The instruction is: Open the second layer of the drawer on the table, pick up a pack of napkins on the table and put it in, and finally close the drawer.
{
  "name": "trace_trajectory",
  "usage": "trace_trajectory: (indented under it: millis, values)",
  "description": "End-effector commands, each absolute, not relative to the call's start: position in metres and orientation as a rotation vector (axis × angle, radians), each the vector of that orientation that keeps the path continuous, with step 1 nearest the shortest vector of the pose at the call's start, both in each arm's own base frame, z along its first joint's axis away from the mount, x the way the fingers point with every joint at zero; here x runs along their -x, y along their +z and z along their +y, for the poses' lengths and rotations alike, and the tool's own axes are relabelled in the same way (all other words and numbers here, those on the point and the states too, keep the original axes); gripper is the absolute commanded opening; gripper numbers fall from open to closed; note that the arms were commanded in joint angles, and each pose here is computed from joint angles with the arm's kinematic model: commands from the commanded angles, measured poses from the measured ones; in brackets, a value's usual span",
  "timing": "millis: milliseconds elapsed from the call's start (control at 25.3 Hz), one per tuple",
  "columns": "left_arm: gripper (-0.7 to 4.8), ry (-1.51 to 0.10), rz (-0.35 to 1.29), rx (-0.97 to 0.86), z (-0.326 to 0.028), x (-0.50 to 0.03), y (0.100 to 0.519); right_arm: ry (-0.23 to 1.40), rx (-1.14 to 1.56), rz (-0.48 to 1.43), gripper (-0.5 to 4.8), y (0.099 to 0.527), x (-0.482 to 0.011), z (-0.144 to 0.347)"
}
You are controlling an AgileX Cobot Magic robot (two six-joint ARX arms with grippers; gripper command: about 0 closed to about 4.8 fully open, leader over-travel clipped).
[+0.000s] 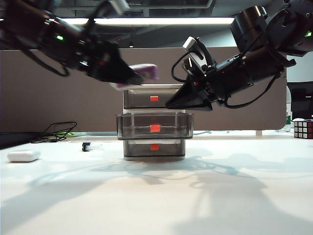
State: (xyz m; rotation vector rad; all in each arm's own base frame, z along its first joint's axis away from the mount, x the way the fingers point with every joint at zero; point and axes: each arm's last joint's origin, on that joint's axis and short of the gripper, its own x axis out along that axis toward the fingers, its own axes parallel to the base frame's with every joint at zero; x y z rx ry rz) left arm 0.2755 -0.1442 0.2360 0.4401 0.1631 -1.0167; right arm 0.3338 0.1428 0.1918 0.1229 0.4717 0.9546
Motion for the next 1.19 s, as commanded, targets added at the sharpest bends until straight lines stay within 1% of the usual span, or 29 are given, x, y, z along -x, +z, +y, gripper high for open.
trace_trajectory:
  millis: [40,316,514,633,672,751,791,1187]
  values:
    - [2.65,-1.060,0.160,-0.440,-0.163,-0.286,0.234,0.951,-0.118,0.450,-0.04,0.195,-0.335,0.141]
    - [2.65,-1.068,0.220,-0.443,-0.168,-0.293,0.222,0.898,-0.120,0.494,-0.04,0.191,-0.340,0.124]
    - [2.69,-1.079,0.259,-0.455,-0.169,-0.293,0.214,0.874,-0.119,0.453,-0.04,0.204,-0.340,0.112]
    - [2.85,-1.082,0.272,-0.454,-0.168,-0.293,0.213,0.877,-0.113,0.428,-0.04,0.212,-0.338,0.111]
    - [3.02,-1.086,0.278,-0.453,-0.168,-0.292,0.213,0.877,-0.112,0.420,-0.04,0.214,-0.337,0.111]
    - [3.89,-1.088,0.292,-0.452,-0.168,-0.292,0.212,0.878,-0.111,0.410,-0.04,0.217,-0.336,0.111]
    - [4.12,-1.090,0.300,-0.452,-0.168,-0.292,0.211,0.878,-0.111,0.408,-0.04,0.217,-0.336,0.111]
    - [4.12,-1.087,0.298,-0.452,-0.167,-0.290,0.214,0.880,-0.115,0.428,-0.04,0.215,-0.336,0.111]
